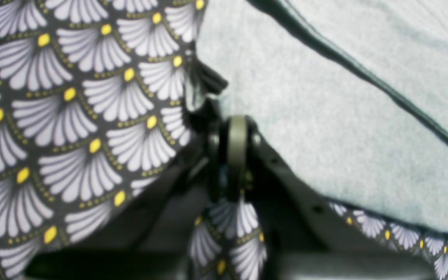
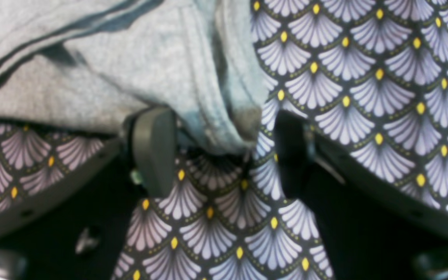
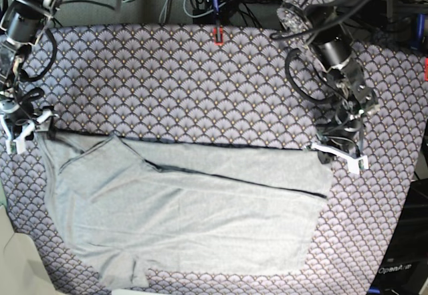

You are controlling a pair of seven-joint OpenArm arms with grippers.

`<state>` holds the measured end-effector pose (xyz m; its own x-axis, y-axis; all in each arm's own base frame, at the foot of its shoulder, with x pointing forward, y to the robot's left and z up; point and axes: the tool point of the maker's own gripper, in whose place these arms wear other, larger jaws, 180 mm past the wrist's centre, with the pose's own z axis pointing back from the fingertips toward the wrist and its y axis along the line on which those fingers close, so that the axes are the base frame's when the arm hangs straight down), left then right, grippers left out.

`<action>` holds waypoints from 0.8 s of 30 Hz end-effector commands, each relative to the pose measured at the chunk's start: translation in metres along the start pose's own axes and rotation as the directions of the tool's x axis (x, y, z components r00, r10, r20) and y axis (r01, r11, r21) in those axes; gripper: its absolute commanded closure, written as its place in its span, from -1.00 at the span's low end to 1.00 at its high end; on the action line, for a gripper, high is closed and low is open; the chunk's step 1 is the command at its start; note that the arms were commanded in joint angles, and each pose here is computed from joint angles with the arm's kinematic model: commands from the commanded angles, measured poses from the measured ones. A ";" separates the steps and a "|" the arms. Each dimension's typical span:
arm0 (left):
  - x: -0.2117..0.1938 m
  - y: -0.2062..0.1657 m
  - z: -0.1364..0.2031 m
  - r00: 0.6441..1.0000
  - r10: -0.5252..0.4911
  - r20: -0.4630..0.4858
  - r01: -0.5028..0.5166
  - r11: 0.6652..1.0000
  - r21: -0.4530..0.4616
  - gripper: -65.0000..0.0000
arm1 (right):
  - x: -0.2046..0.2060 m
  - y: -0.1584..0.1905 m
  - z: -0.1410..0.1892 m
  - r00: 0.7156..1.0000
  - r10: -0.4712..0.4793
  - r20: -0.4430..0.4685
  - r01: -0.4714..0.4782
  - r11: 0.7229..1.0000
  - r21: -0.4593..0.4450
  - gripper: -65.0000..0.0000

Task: Fold the T-shirt properly
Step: 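Release the folded edge and raise both grippers, then pull the folded edge back toward the robot with both grippers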

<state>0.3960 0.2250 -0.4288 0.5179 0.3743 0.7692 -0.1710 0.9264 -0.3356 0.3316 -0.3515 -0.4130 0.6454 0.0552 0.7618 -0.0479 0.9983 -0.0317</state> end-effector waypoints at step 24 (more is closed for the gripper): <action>0.016 0.022 0.009 0.999 -0.051 -0.003 0.051 0.998 0.034 1.00 | -0.009 -0.025 0.011 0.998 0.054 -0.040 -0.054 0.998 -0.020 0.99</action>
<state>0.3873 0.2376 -0.4309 0.5560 0.3409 0.7581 -0.1614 0.9389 -0.3039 0.3125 -0.3636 -0.4261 0.6855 0.0875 0.7228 -0.0751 0.9960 -0.0493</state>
